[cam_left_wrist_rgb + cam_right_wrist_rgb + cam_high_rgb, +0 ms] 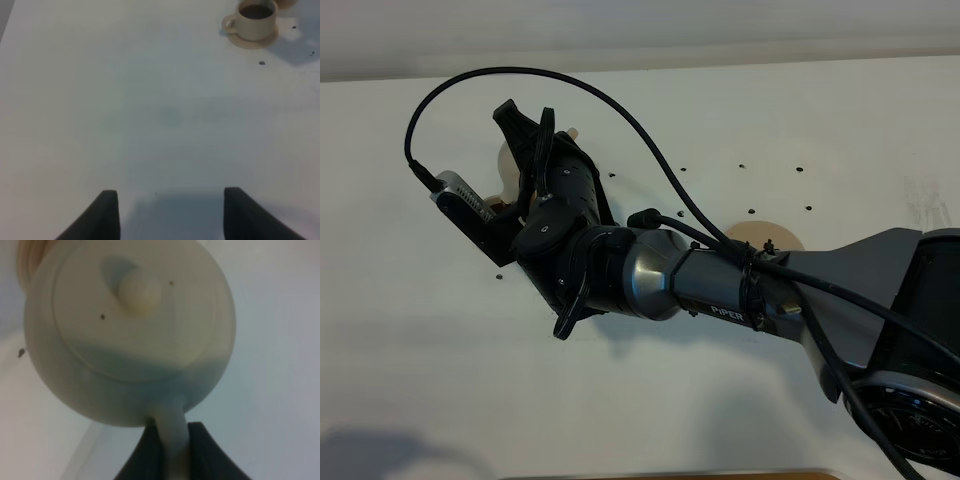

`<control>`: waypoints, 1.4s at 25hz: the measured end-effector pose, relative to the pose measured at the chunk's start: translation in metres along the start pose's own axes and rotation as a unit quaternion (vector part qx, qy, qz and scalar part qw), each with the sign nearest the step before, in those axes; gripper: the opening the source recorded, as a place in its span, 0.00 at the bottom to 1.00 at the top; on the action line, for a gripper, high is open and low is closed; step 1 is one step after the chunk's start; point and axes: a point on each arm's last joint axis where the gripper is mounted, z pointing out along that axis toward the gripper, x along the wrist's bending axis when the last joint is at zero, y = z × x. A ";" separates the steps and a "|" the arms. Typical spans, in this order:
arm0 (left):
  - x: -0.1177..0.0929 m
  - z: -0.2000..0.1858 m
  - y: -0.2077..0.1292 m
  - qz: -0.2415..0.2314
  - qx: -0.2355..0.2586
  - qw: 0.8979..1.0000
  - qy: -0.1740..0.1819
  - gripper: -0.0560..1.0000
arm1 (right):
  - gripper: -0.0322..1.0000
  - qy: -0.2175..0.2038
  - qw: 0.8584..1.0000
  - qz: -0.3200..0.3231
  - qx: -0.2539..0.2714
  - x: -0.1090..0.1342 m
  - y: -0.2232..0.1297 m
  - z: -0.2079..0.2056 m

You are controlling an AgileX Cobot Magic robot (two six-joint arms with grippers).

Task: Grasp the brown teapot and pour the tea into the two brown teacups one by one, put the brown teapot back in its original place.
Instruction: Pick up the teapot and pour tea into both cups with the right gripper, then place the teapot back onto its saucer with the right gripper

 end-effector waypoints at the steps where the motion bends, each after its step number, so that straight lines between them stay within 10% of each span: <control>1: 0.000 0.000 0.000 0.000 0.000 1.000 0.000 0.55 | 0.11 0.000 1.000 0.000 0.000 0.000 0.000 0.000; 25: 0.000 0.000 0.000 0.000 0.000 1.000 0.000 0.55 | 0.11 0.075 0.962 0.263 -0.002 0.012 0.003 -0.001; 35: 0.000 0.000 0.000 0.000 0.000 1.000 0.000 0.55 | 0.11 0.156 0.820 0.551 0.018 -0.028 -0.051 -0.039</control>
